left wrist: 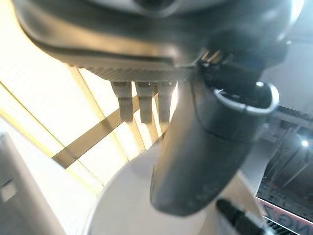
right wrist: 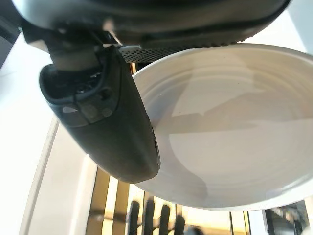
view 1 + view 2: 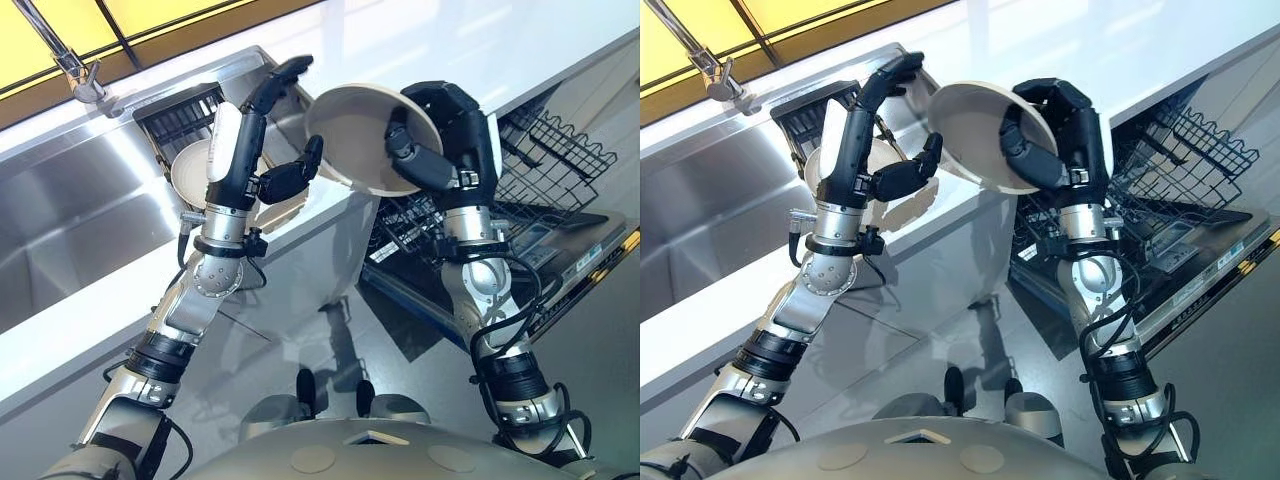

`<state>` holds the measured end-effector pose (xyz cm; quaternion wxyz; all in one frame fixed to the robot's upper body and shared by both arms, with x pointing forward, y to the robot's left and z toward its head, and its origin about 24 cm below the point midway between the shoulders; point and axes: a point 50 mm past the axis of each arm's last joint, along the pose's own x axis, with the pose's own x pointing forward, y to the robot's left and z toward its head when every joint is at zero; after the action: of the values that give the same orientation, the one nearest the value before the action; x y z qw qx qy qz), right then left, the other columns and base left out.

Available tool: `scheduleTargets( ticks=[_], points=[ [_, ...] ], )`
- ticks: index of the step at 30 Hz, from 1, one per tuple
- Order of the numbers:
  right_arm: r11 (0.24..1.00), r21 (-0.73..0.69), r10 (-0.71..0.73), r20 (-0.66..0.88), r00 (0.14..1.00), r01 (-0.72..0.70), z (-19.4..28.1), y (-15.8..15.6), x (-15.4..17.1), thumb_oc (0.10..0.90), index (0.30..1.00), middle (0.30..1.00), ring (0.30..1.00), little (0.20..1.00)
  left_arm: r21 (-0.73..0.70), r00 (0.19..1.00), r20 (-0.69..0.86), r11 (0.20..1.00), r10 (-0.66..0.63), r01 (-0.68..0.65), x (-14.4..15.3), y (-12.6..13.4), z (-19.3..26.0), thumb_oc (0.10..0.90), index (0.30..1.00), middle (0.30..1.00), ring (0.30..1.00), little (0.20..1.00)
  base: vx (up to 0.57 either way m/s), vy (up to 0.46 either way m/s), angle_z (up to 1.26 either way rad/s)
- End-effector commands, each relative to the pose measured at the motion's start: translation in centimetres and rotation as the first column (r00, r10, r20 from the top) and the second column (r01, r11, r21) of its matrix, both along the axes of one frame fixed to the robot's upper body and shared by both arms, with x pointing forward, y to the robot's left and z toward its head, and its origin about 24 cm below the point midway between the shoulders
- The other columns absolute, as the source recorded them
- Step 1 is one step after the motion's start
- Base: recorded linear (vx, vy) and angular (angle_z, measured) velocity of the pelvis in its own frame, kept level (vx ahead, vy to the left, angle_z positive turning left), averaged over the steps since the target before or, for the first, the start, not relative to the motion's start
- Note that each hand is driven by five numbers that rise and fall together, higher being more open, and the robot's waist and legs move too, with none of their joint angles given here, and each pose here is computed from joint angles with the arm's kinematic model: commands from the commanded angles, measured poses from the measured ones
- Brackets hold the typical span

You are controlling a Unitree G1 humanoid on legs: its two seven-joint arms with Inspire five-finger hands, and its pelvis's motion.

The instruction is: Pick up plates and place into dishwasher.

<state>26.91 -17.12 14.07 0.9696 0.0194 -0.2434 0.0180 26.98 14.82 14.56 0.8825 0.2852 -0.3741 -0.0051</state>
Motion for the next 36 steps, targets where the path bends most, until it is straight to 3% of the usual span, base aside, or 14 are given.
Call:
scheduleTargets(
  ticks=[1,4,6,7,8,12,18,25,28,33,36],
  points=[
    [0.990,0.003,-0.137,0.188,0.973,0.139,3.1,-2.4,0.1,0.100,0.300,0.300,0.300,0.200,-0.126,0.991,0.135,0.992,0.014,0.004,0.7,1.4,4.3,0.800,0.900,0.900,0.900,0.900,0.01,-0.047,0.03],
    [0.953,0.026,-0.295,0.291,0.910,0.301,5.1,-4.3,0.3,0.100,0.300,0.300,0.300,0.200,-0.126,0.996,0.058,0.991,0.061,-0.053,1.6,2.7,3.6,0.800,0.900,0.900,0.900,0.900,0.02,-0.053,0.02],
    [0.892,0.010,-0.419,0.391,0.820,0.451,6.5,-5.5,0.2,0.100,0.300,0.300,0.300,0.200,-0.110,0.995,0.017,0.989,0.101,-0.098,2.0,3.8,3.2,0.800,0.900,0.900,0.900,0.900,0.02,-0.055,0.03],
    [0.818,-0.001,-0.510,0.459,0.727,0.575,7.6,-6.7,0.2,0.100,0.300,0.300,0.300,0.200,-0.108,0.990,-0.016,0.985,0.137,-0.138,2.4,4.9,2.8,0.800,0.900,0.900,0.900,0.900,0.02,-0.046,0.05],
    [0.792,-0.011,-0.532,0.477,0.699,0.610,7.8,-7.0,0.2,0.100,0.300,0.300,0.300,0.200,-0.109,0.989,-0.026,0.983,0.143,-0.145,2.5,5.2,2.7,0.800,0.900,0.900,0.900,0.900,0.03,-0.049,0.06],
    [0.539,-0.071,-0.683,0.547,0.485,0.839,9.5,-11.4,0.3,0.100,0.300,0.300,0.300,0.200,-0.132,0.977,-0.114,0.972,0.180,-0.194,2.7,8.1,2.1,0.800,0.900,0.900,0.900,0.900,0.04,-0.049,0.06],
    [0.268,-0.147,-0.854,0.421,0.306,0.952,8.3,-19.3,-1.5,0.100,0.300,0.300,0.300,0.200,-0.273,0.957,-0.243,0.935,0.160,-0.225,1.3,12.1,0.6,0.800,0.900,0.900,0.900,0.900,0.11,-0.030,0.06],
    [0.157,-0.254,-0.893,0.377,0.248,0.954,9.0,-22.7,-1.5,0.100,0.300,0.300,0.300,0.200,-0.310,0.956,-0.221,0.916,0.192,-0.256,0.9,12.9,0.3,0.800,0.900,0.900,0.900,0.900,0.08,0.021,0.07],
    [0.134,-0.284,-0.884,0.399,0.244,0.949,10.8,-22.7,0.1,0.100,0.300,0.300,0.300,0.200,-0.218,0.957,-0.160,0.937,0.242,-0.273,2.0,13.1,2.4,0.800,0.900,0.900,0.900,0.900,-0.18,-0.043,0.05],
    [0.121,-0.278,-0.887,0.401,0.230,0.953,13.2,-23.1,0.9,0.100,0.300,0.300,0.300,0.200,-0.066,0.918,-0.050,0.915,0.395,-0.397,2.8,17.0,8.1,0.800,0.900,0.900,0.900,0.900,-0.15,-0.095,0.03],
    [0.117,-0.289,-0.889,0.396,0.230,0.950,13.6,-23.4,1.1,0.100,0.300,0.300,0.300,0.200,-0.067,0.894,-0.041,0.891,0.447,-0.449,2.8,18.7,9.7,0.800,0.900,0.900,0.900,0.900,-0.06,-0.036,0.01]
  ],
)
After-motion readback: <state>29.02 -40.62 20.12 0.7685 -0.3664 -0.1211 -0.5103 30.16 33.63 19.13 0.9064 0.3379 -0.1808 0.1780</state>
